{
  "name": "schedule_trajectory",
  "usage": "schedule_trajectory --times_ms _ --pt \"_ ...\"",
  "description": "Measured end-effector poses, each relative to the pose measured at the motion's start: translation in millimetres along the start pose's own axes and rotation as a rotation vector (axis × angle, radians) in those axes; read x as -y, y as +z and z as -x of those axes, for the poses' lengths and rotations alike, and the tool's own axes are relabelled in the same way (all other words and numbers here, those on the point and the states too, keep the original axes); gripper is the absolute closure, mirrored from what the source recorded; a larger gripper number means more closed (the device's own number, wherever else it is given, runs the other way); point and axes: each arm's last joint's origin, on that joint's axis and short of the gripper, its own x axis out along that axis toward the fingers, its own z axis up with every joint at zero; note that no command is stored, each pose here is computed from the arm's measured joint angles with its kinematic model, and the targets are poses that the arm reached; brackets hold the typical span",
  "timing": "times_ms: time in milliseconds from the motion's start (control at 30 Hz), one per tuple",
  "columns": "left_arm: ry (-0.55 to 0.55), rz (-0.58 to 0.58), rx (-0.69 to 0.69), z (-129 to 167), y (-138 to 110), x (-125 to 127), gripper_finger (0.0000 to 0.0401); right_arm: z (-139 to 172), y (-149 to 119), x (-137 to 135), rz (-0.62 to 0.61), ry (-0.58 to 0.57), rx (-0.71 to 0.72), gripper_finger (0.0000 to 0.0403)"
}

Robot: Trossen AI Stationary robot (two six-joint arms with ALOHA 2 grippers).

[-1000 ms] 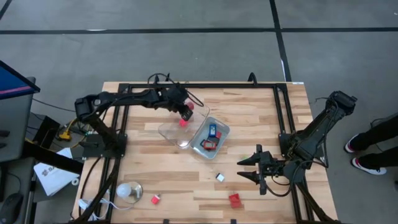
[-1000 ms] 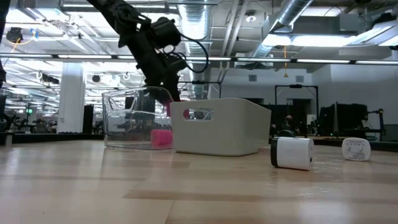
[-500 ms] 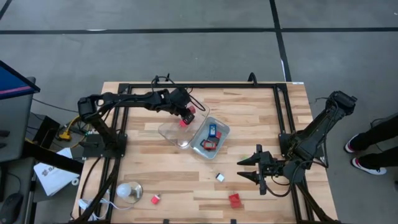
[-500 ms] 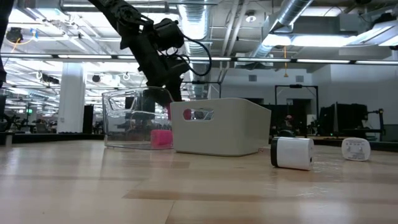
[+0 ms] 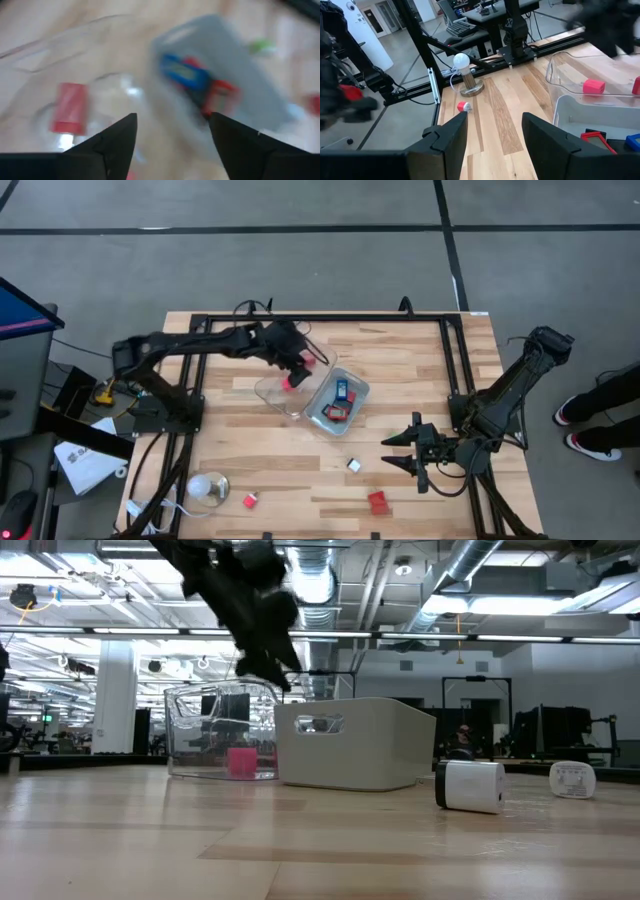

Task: Pick & Place Office items
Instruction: Put the pink charger adapter into the transparent bin

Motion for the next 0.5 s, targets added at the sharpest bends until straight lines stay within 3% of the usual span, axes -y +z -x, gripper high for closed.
schedule_trajectory --times_ms 133,300,500 --pt "-0.119 -0.063 -0.009 40 -9 37 0.0183 0 0 0 -0.001 0.0 0.0 0.0221" --pt "-0.249 -0.156 -0.138 88 -47 93 0.0209 0 0 0 -0.005 -0.001 -0.003 0.0221" --pt "-0.334 -0.182 -0.163 110 -95 155 0.0226 0 0 0 -0.013 0.0 -0.003 0.0221"
